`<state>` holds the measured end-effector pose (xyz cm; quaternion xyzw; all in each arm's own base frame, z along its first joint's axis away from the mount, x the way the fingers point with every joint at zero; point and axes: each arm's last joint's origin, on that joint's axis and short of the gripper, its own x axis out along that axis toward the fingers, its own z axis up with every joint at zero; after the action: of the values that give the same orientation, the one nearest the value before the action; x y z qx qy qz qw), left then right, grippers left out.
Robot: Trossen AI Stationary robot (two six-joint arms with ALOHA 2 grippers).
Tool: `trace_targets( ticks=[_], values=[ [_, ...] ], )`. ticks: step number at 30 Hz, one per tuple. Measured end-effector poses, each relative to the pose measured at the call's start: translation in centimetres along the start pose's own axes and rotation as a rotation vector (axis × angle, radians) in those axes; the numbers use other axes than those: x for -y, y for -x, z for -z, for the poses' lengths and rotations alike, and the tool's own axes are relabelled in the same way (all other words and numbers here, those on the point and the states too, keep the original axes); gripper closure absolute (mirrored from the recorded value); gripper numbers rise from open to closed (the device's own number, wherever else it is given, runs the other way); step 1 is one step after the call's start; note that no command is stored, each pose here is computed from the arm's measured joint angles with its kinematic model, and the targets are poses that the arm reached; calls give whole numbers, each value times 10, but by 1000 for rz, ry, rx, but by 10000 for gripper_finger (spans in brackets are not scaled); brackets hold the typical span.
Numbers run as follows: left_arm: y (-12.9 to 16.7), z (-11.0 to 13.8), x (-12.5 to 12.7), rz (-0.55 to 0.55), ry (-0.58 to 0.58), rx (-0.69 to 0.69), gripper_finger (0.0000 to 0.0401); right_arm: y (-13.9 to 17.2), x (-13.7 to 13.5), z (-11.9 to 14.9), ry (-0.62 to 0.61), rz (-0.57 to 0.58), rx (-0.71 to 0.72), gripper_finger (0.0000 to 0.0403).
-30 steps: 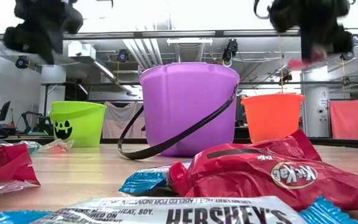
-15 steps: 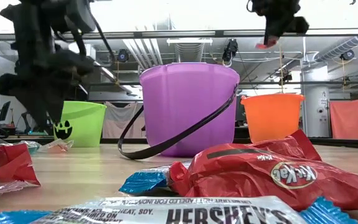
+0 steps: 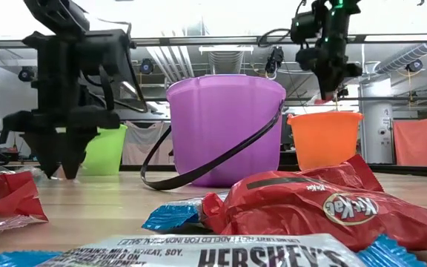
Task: Sort candy by brand, put in halloween buckets
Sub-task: Put the red gummy into the orange bucket, then put the orange gummy into the orange bucket
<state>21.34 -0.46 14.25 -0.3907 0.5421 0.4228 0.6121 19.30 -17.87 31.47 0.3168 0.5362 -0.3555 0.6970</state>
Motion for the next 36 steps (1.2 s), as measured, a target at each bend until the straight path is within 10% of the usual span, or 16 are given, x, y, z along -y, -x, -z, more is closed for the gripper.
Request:
trace_targets(
  ticks=[15, 24, 30, 36],
  values=[
    [-6, -1, 4, 0, -1, 0, 244, -13, 5, -8, 10, 9, -39, 239],
    [5, -1, 5, 24, -95, -22, 389, 5, 6, 0, 3, -9, 39, 235],
    [92, -14, 16, 204, -301, 70, 397, 36, -4, 13, 62, -258, 228, 243],
    [217, -44, 17, 634, -571, 632, 399, 63, -46, 31, 259, -643, 626, 241]
  ],
)
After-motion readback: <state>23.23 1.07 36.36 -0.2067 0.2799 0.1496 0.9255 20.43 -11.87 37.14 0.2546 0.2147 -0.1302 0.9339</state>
